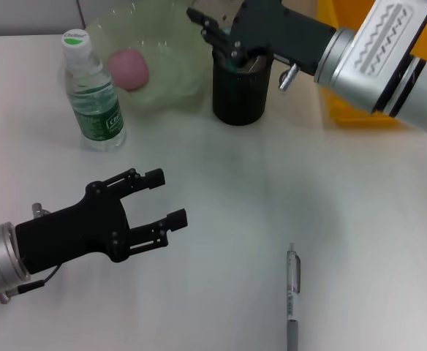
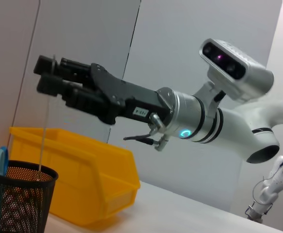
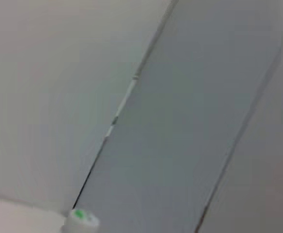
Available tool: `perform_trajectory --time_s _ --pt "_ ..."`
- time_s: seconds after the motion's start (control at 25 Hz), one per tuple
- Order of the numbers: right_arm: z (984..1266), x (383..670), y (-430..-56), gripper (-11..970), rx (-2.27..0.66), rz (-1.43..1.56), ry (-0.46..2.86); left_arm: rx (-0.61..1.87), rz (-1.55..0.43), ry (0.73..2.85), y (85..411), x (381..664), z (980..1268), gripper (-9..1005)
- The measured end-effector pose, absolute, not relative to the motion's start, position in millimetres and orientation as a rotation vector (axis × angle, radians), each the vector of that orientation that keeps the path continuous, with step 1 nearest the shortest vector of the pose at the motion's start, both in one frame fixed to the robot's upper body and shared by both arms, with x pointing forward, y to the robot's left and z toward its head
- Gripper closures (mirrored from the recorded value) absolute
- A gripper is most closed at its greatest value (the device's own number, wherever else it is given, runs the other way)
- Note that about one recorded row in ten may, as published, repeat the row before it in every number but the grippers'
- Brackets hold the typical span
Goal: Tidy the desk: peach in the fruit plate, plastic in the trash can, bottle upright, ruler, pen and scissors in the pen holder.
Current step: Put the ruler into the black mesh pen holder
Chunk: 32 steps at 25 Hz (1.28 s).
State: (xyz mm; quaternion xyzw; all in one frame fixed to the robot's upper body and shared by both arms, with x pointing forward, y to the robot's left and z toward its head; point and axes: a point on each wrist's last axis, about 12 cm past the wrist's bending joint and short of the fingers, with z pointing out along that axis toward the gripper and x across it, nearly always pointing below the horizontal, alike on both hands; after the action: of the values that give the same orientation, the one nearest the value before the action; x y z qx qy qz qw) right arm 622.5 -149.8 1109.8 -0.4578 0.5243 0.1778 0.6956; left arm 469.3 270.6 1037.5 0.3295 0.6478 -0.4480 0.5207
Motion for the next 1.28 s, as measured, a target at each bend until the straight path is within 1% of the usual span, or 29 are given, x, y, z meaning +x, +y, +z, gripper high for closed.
perform_trajectory --time_s 0.16,0.56,1.28 --pt "1110.8 627.7 -149.4 580 -0.911 0.474 1.261 0.775 -1.09 1.561 269.9 470.8 1038.4 201" --pt "1107.9 637.2 -151.2 580 -0.69 0.543 1.407 0.744 -1.128 1.583 268.0 472.4 1039.1 202" --pt "1110.4 640.4 -153.6 579 -0.634 0.553 1.418 0.757 -1.121 1.576 266.9 473.5 1039.4 202"
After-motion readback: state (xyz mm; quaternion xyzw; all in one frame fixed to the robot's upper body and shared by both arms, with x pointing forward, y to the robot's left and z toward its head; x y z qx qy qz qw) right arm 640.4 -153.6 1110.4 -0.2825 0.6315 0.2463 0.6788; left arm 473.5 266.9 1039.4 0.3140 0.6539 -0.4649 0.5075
